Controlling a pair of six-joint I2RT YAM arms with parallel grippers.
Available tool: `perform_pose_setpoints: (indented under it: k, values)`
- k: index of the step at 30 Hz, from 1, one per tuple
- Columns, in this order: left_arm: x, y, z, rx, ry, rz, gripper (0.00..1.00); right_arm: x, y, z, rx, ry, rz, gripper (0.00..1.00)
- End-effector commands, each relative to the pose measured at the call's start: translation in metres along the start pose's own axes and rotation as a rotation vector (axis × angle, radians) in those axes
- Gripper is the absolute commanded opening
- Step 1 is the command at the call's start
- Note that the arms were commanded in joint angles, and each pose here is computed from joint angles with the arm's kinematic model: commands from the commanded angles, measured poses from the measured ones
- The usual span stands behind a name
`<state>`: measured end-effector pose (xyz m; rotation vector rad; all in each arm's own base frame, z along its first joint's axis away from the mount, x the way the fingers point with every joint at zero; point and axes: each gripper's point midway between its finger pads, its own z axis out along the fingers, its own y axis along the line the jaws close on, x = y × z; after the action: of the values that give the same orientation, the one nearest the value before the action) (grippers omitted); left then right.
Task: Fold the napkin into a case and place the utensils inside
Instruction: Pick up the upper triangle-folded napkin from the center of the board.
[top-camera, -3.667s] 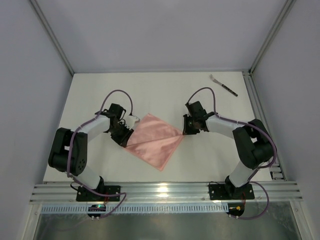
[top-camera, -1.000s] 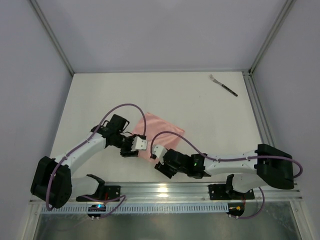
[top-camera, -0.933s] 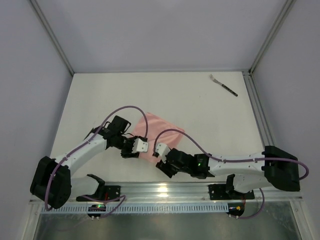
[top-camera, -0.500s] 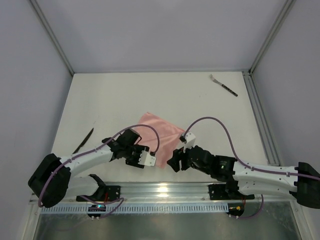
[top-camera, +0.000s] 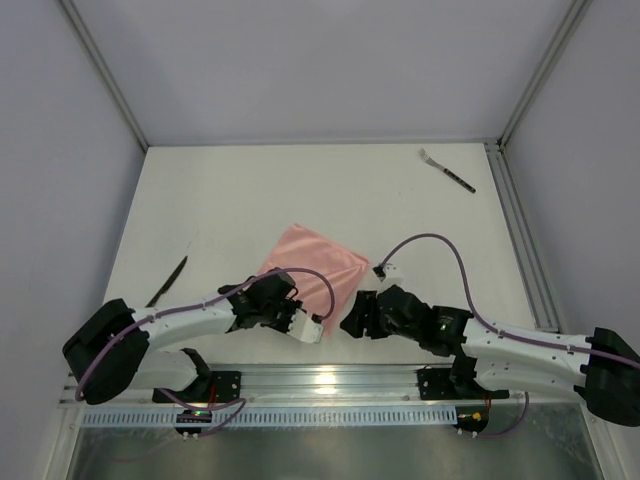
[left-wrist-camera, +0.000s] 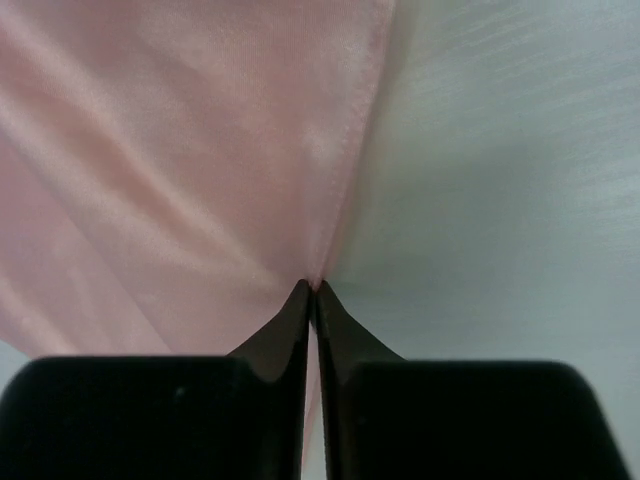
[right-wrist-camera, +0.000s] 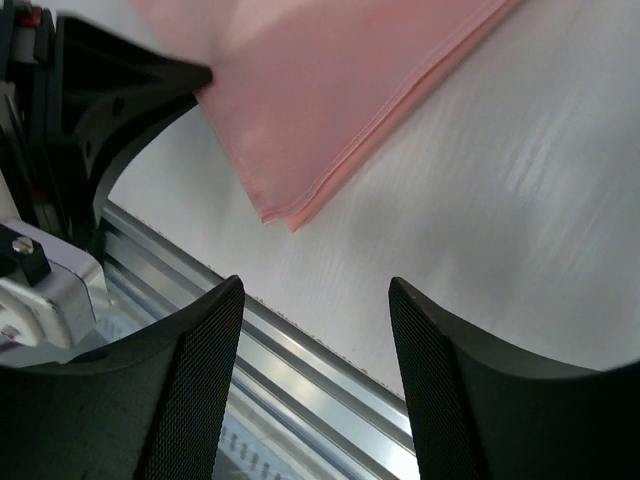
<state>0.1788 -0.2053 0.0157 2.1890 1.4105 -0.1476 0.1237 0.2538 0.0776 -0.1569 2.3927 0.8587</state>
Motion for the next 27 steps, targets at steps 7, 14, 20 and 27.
perform_pose_setpoints:
  k: [7, 14, 20, 27]
  values:
    - [-0.016, 0.0, -0.007, 0.033, -0.029, -0.153, 0.0, -0.008, 0.011, 0.012, -0.087, -0.016, 0.464, 0.65]
    - [-0.039, 0.009, -0.026, 0.08, -0.073, -0.223, 0.0, -0.065, 0.034, -0.01, -0.09, -0.164, 0.07, 0.65]
    - [-0.041, 0.005, -0.027, 0.123, -0.061, -0.253, 0.0, -0.071, 0.051, -0.025, -0.095, -0.315, -0.677, 0.65]
    - [-0.049, 0.01, -0.032, 0.166, -0.06, -0.295, 0.0, -0.051, 0.068, -0.037, -0.144, -0.417, -1.181, 0.65]
